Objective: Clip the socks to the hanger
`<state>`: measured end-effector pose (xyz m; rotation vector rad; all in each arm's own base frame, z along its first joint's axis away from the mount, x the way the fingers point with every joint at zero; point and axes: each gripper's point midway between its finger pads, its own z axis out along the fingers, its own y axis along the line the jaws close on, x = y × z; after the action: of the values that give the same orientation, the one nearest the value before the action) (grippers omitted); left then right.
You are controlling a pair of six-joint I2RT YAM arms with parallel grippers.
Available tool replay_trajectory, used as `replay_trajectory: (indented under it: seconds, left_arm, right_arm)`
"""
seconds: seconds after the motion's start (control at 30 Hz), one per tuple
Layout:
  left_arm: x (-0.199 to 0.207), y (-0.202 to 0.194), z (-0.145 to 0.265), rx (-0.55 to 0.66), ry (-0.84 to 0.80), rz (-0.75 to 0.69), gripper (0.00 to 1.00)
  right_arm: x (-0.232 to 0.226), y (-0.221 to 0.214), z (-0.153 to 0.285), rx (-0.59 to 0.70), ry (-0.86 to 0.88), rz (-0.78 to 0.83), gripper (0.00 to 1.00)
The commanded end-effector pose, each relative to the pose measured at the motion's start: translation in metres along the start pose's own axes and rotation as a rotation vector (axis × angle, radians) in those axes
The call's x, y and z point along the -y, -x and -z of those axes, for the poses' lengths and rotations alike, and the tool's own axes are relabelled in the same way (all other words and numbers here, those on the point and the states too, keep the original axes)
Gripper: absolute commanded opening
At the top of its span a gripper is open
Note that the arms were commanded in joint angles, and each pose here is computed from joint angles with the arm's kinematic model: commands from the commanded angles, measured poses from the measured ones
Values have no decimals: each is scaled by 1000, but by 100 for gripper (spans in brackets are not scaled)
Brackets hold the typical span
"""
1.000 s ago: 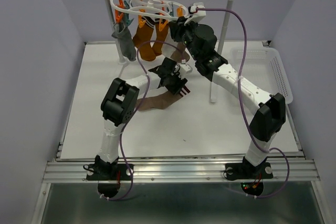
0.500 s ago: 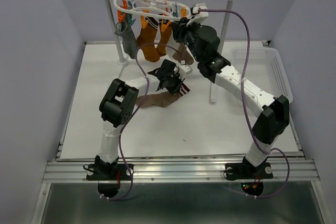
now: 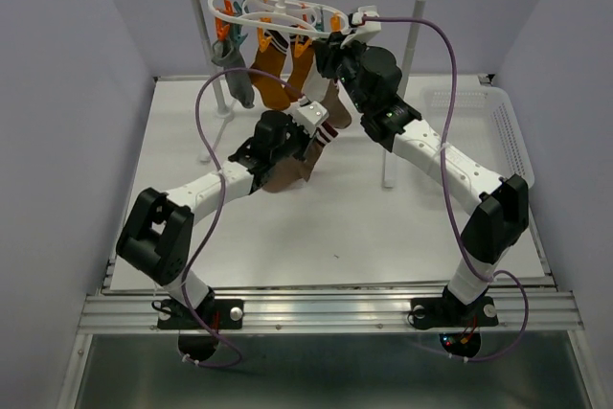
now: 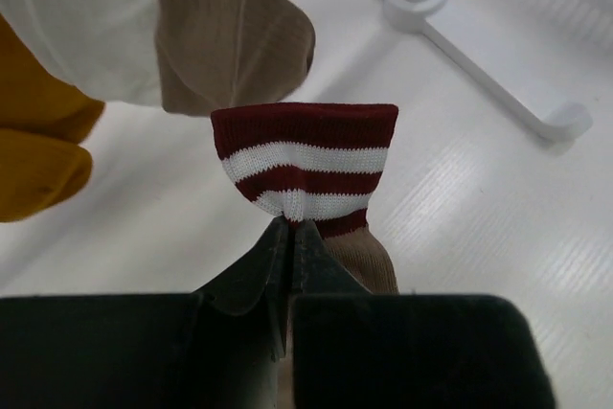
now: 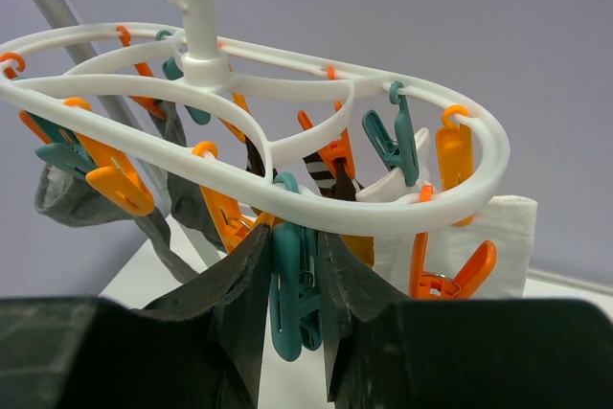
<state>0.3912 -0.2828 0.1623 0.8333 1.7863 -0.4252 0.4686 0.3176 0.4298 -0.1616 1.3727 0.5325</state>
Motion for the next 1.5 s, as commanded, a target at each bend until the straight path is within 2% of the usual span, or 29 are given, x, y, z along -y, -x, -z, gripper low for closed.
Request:
replay_trajectory:
  seconds: [0.0,0.07,0.27,0.47,0.57,0.67,1.17,1.3,1.47]
  left_arm:
    - [-22,41,16,127,87,-98,0]
    - [-23,50,28,162,82,-98,0]
    - [-49,96,74,395,125,-80,0]
    - [-59,128,103,541,118,-118,0]
    - [-52,141,108,587,57,-147,0]
    - [-55,151,106,600,49,-162,0]
    - [-70,186,101,684,-14,-21,0]
    - [-73,191,102,689,-8,99,0]
    - [-78,192,98,652,39,165,0]
  right_arm:
    - [-8,33,9,68,20,-11,1]
    - [-7,31,7,65,17,-5,1]
    - [-11,30,7,60,38,-21,1]
    - [-21,31,13,51,93,-44,1]
    - [-20,35,14,53,105,-53,1]
    - [-25,35,15,50,127,-69,1]
    - [-33,25,5,70,183,-139,1]
    - [-33,23,7,83,188,-148,1]
    - [-36,30,10,138,212,-169,1]
